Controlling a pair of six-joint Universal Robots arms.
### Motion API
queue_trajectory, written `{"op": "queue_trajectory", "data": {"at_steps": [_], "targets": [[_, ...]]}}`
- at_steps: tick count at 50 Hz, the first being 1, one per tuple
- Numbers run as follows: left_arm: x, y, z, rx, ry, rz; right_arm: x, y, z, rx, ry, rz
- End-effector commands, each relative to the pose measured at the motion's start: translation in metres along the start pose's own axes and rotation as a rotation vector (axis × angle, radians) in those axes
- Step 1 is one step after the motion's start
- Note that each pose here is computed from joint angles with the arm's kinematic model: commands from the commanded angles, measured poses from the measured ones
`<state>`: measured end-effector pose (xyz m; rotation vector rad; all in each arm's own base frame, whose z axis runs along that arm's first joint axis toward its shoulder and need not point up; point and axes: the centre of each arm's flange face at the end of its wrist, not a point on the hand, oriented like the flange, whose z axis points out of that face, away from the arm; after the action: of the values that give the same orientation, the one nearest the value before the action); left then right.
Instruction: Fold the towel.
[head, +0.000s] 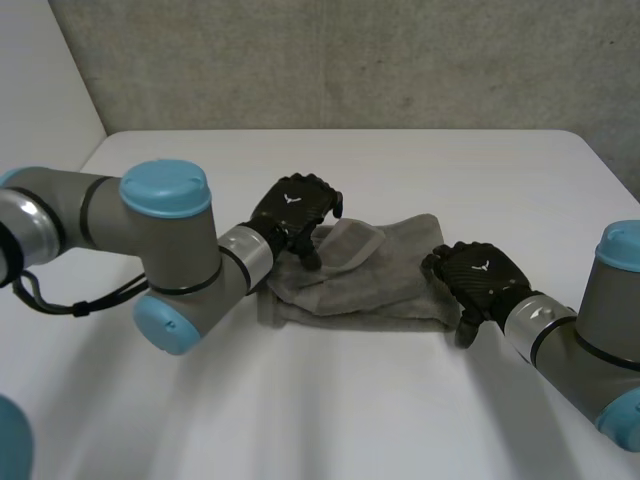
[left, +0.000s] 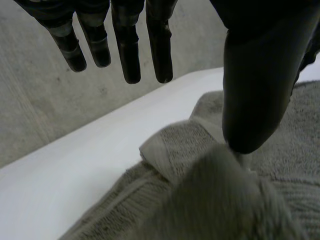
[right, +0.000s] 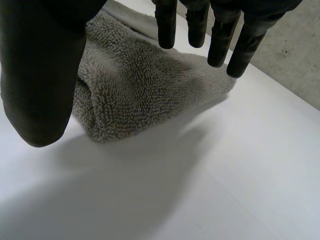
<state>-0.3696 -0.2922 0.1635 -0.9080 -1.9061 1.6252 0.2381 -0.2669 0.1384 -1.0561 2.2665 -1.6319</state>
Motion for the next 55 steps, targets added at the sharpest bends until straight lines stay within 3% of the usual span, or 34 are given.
{"op": "queue_trajectory", "data": {"at_steps": [1, 11, 20, 27, 44, 50, 52, 55], "targets": [[0.007, 0.012, 0.005, -0.063, 0.02, -0.013, 0.0, -0.001, 0.001, 0.009, 0.003, -0.004], [0.01, 0.008, 0.004, -0.059, 0.024, -0.012, -0.001, 0.002, 0.005, 0.003, -0.004, -0.008], [0.008, -0.027, -0.011, 0.001, 0.016, -0.006, -0.001, 0.002, 0.006, 0.003, -0.003, -0.014], [0.027, -0.008, -0.014, -0.056, 0.059, -0.034, 0.0, 0.002, 0.006, 0.003, -0.003, -0.014], [0.013, 0.028, 0.01, -0.102, 0.01, 0.007, -0.001, 0.001, 0.006, 0.003, -0.004, -0.015], [0.001, 0.027, 0.011, -0.101, -0.077, 0.08, -0.001, 0.001, 0.006, 0.004, -0.004, -0.017], [-0.018, 0.022, 0.012, -0.091, -0.187, 0.104, 0.0, 0.001, 0.007, 0.012, 0.0, -0.019], [-0.03, 0.02, 0.01, -0.092, -0.236, 0.107, 0.0, 0.001, 0.007, 0.016, 0.0, -0.02]]}}
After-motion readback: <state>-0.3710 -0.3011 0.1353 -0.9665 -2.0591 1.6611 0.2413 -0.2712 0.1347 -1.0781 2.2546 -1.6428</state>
